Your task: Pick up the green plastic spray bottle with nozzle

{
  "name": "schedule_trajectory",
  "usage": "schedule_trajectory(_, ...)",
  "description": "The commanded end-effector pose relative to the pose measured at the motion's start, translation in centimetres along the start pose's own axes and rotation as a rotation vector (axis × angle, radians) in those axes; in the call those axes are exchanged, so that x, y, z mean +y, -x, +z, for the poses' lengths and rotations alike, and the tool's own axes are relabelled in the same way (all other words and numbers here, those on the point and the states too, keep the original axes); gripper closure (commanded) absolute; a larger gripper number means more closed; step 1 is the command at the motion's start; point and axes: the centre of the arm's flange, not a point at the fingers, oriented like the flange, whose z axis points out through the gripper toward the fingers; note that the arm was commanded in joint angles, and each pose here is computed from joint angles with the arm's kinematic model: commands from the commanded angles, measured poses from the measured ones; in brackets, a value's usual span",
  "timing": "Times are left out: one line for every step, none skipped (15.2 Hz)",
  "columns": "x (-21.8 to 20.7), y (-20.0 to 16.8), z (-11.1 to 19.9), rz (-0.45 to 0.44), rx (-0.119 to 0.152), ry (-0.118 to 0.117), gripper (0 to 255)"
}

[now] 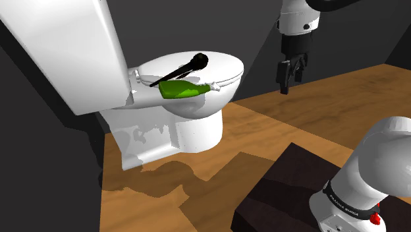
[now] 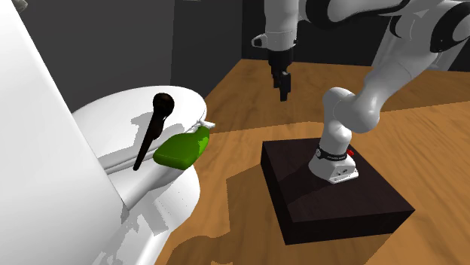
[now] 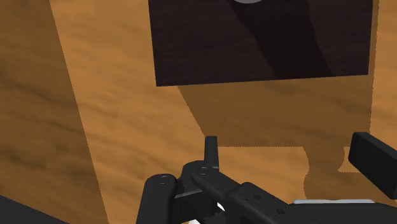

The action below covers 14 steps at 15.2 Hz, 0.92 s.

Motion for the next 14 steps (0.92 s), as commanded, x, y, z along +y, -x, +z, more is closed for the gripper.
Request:
schedule_trajectory(0.0, 0.0, 0.0, 0.0, 0.0, 0.0, 0)
schedule_trajectory(0.0, -1.1, 0.1, -0.039, 0.015, -0.004, 0)
schedule_trajectory(-0.1, -2.2, 0.3, -0.079, 0.029, -0.007, 0)
schedule_trajectory(-0.1, -3.3, 0.4, -0.118, 0.044, -0.011, 0)
schedule_trajectory(-0.3, -4.3, 0.4, -0.157, 0.059, -0.015, 0)
schedule_trajectory(-0.5, -5.4, 0.5, -0.197, 0.073, -0.019, 0)
schedule_trajectory(-0.7, -6.5, 0.6, -0.236, 0.088, -0.022, 0)
schedule_trajectory(-0.9, -7.5, 0.6, -0.275, 0.102, -0.026, 0)
schedule_trajectory(-1.2, -8.6, 0.6, -0.314, 0.117, -0.03, 0)
schedule_trajectory(-1.6, -9.6, 0.6, -0.354, 0.132, -0.034, 0)
schedule_trajectory(-2.0, -10.7, 0.6, -0.393, 0.146, -0.037, 0)
schedule_trajectory(-2.4, -11.7, 0.6, -0.432, 0.161, -0.041, 0)
schedule_trajectory(-2.9, -12.7, 0.6, -0.472, 0.176, -0.045, 0)
schedule_trajectory(-3.4, -13.6, 0.5, -0.511, 0.19, -0.048, 0)
